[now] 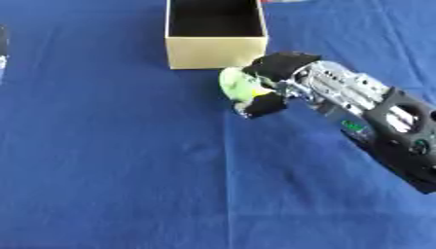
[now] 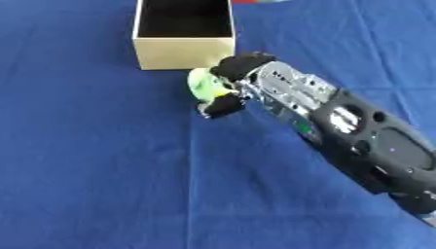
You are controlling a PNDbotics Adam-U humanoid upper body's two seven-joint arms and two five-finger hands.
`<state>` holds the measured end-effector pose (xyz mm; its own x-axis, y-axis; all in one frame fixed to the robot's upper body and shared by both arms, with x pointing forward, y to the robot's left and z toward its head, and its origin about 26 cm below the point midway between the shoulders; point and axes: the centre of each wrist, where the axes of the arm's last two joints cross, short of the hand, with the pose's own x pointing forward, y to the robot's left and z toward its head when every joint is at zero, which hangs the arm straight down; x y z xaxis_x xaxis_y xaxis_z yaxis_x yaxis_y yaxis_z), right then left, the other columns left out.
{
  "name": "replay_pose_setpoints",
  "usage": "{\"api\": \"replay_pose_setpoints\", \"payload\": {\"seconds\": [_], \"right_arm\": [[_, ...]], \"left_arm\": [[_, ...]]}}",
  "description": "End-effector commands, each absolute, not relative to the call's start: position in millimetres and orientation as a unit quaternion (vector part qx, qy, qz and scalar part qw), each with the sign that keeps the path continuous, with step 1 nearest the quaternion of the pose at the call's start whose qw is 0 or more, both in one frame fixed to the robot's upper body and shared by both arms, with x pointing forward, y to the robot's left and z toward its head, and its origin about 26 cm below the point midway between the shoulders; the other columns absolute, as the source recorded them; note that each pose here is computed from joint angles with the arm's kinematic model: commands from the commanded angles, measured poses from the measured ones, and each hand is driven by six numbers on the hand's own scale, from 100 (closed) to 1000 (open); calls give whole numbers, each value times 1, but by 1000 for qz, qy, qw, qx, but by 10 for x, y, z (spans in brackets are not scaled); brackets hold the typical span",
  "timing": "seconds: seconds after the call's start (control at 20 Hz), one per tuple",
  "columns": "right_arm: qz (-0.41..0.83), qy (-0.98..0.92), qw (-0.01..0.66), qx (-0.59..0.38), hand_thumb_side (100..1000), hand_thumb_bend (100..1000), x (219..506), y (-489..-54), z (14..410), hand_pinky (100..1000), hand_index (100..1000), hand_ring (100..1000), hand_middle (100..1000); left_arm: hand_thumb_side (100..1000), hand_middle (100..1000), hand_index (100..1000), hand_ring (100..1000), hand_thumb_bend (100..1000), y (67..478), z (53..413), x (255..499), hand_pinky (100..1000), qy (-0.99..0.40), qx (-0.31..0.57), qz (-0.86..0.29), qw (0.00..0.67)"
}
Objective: Pick up objects on the table and place them in the box.
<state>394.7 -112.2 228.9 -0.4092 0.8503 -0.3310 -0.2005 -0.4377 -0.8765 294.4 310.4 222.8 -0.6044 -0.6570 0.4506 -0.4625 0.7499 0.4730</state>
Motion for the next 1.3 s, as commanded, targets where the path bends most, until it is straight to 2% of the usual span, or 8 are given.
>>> {"api": "replay_pose_setpoints", "payload": {"seconds": [0.05,0.25,0.5,0.75,0.95,1.0,1.05,1.3], "right_arm": [[740,-388,365,-410,1000,146,3999,-1157,2274,964,1000,920,857],[728,-415,363,-408,860,100,3972,-1133,2300,949,933,896,848],[705,-466,364,-392,452,100,3825,-1092,2427,941,919,888,821],[686,-502,366,-378,124,100,3631,-1039,2573,939,896,854,780],[668,-522,373,-377,137,100,3532,-1022,2647,890,868,782,717],[664,-527,373,-377,185,100,3507,-1024,2663,881,863,770,703],[661,-531,373,-376,145,100,3477,-1027,2687,875,859,765,698],[651,-553,354,-381,143,100,3285,-1040,2900,880,851,771,706]], "left_arm": [[546,567,723,584,363,3104,2318,2927,408,-886,319,-159,298],[546,567,722,585,361,3102,2322,2928,408,-886,319,-159,297],[546,568,723,587,356,3106,2314,2926,409,-884,319,-163,299],[546,567,723,587,355,3108,2313,2925,409,-883,320,-165,300],[548,568,723,588,355,3107,2309,2925,409,-883,320,-166,301],[547,568,723,588,354,3109,2309,2924,410,-882,321,-166,301],[548,568,723,588,354,3111,2308,2923,410,-882,322,-167,302],[548,568,723,588,352,3119,2299,2920,410,-880,324,-168,303]]}}
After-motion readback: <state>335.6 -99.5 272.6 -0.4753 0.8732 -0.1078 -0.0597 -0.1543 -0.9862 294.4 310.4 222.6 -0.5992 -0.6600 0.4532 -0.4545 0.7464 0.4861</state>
